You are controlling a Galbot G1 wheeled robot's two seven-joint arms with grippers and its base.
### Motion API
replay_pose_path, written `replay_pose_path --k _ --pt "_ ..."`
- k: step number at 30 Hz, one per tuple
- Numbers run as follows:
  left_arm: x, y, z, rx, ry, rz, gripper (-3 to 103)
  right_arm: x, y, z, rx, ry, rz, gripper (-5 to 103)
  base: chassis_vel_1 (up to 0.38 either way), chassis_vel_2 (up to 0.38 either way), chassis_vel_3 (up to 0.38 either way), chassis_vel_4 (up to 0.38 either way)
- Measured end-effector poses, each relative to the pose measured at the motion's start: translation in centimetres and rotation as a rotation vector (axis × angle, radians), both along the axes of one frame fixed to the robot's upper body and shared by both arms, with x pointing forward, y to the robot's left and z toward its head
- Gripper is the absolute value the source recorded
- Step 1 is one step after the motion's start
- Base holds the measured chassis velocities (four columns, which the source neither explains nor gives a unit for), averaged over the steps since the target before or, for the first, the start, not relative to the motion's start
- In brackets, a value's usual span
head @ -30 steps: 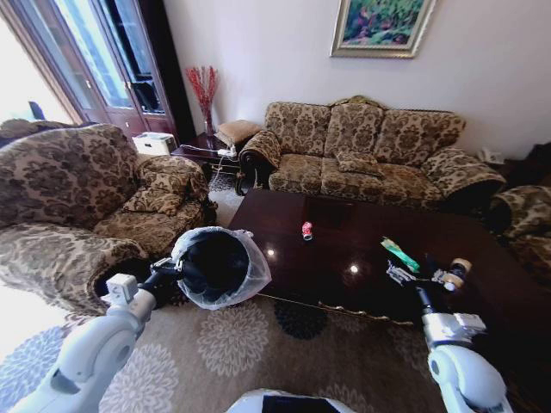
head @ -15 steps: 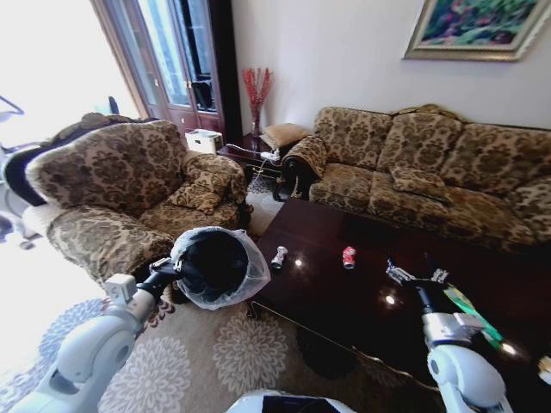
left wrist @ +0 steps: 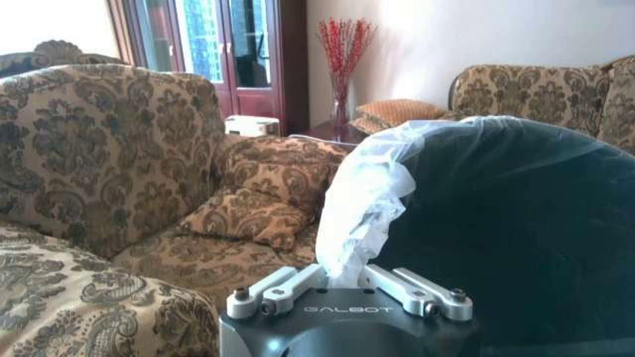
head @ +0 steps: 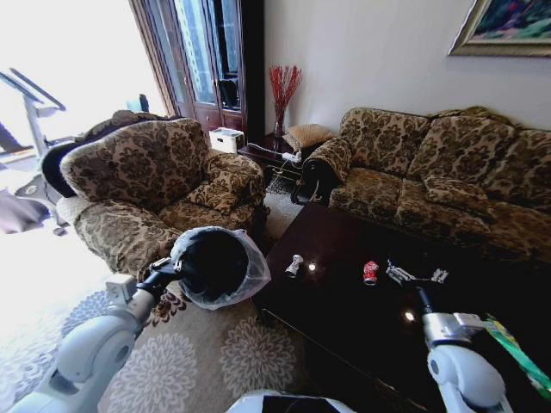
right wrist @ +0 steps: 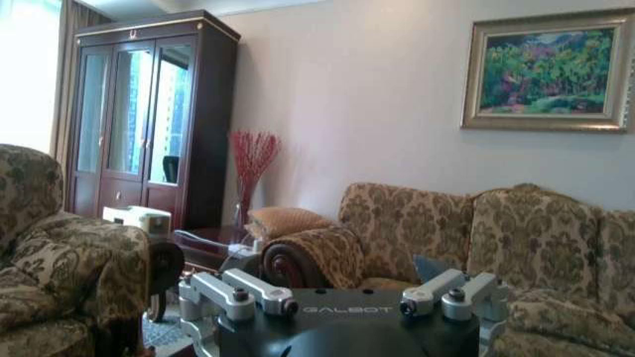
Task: Move to the front of the table and place the trash on the table into the trash bin.
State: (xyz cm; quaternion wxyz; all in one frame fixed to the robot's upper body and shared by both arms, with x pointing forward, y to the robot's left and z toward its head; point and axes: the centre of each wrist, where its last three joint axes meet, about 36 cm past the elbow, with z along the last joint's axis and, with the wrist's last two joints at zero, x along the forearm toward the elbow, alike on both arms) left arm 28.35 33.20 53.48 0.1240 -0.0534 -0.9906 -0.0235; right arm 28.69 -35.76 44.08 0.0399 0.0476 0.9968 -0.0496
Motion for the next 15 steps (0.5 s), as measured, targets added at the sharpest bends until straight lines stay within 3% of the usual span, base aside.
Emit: replay_pose_path --k 15 --pt "0.0 0.0 0.0 0.0 0.0 0.0 2 0.01 0.0 0.02 0.0 -0.001 0.0 100 0.0 0.0 0.0 0.0"
